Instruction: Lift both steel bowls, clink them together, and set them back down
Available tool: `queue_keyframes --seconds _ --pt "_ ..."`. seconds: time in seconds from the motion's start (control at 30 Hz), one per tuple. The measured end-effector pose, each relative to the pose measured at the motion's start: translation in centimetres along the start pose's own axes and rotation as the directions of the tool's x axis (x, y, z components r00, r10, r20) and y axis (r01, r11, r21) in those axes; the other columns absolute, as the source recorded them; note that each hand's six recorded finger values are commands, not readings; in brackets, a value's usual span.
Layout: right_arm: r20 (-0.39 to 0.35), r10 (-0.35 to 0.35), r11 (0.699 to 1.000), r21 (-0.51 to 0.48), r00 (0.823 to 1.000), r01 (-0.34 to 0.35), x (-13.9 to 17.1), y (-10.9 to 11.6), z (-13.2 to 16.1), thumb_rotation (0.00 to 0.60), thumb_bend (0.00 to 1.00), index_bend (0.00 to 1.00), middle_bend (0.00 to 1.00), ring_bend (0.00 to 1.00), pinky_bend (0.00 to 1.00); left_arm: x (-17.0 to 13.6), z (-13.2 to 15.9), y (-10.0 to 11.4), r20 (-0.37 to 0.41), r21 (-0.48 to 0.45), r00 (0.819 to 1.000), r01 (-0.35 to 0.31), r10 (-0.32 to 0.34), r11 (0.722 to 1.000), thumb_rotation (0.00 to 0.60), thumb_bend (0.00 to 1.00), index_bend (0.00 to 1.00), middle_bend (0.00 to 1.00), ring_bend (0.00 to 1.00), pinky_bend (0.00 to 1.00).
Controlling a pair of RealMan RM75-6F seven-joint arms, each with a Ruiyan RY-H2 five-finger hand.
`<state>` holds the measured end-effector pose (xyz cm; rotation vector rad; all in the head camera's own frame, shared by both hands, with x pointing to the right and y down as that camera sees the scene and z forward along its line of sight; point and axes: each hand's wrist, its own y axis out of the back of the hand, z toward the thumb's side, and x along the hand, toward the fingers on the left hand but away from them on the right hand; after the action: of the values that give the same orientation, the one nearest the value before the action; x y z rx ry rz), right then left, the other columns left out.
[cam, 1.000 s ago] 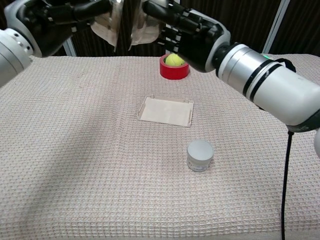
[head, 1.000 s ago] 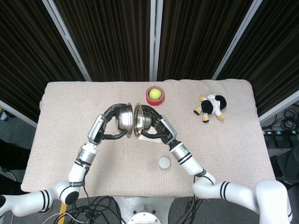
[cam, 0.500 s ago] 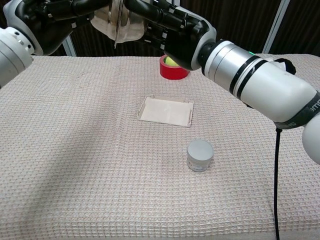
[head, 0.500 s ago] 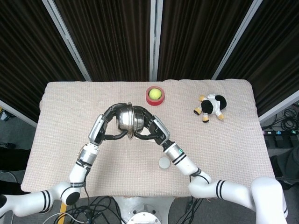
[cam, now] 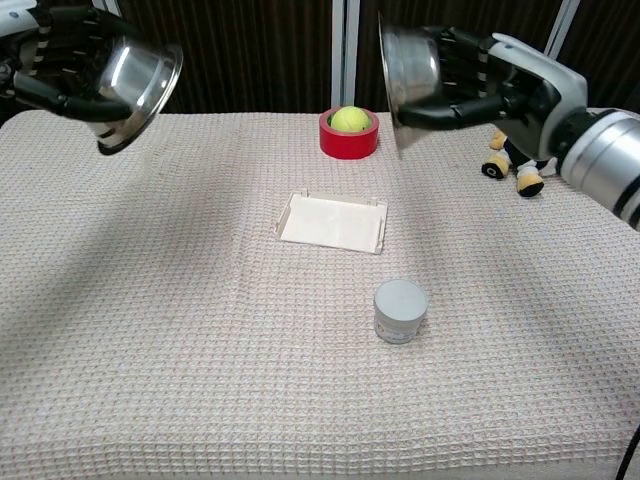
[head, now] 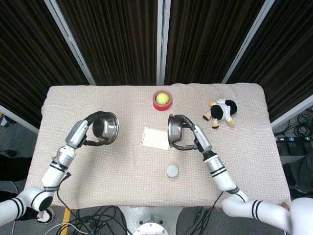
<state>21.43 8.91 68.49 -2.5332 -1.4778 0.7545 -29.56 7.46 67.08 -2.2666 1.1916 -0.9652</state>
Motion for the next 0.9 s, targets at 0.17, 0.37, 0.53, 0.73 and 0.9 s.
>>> queue_keyframes --seconds 0.17,0.37,0.53,0.73,0.9 --pt "0.12 -0.096 0.909 0.415 0.988 0.038 3.7 2.3 -1.7 0.6 0.25 0.44 0.32 0.26 0.38 -0.7 -1.7 -0.6 -0.077 0.315 0.993 0.11 -0.09 0.943 0.6 0.19 0.45 0.41 0.35 0.47" --pt "0.356 -0.216 0.753 0.653 0.909 -0.076 10.0 4.1 -5.0 0.6 0.25 0.43 0.32 0.25 0.37 -0.9 -3.5 -2.5 -0.175 0.565 0.972 0.23 -0.157 0.793 0.6 0.19 0.45 0.4 0.34 0.46" --pt "0.503 -0.247 0.739 0.651 0.828 -0.175 14.0 4.2 -7.6 0.6 0.25 0.43 0.31 0.25 0.37 -1.1 -5.6 -4.3 -0.273 0.619 0.941 0.33 -0.199 0.713 0.6 0.19 0.45 0.4 0.34 0.46" --pt "0.517 -0.216 0.739 0.641 0.829 -0.207 13.9 3.6 -7.9 0.6 0.19 0.32 0.26 0.2 0.29 -1.8 -6.8 -5.6 -0.322 0.598 0.913 0.401 -0.25 0.694 0.6 0.08 0.14 0.22 0.2 0.33" --pt "0.547 -0.16 0.714 0.639 0.822 -0.286 13.7 3.1 -8.0 0.6 0.0 0.0 0.01 0.0 0.0 -1.9 -6.9 -5.8 -0.328 0.569 0.907 0.412 -0.263 0.711 0.6 0.0 0.0 0.0 0.01 0.15"
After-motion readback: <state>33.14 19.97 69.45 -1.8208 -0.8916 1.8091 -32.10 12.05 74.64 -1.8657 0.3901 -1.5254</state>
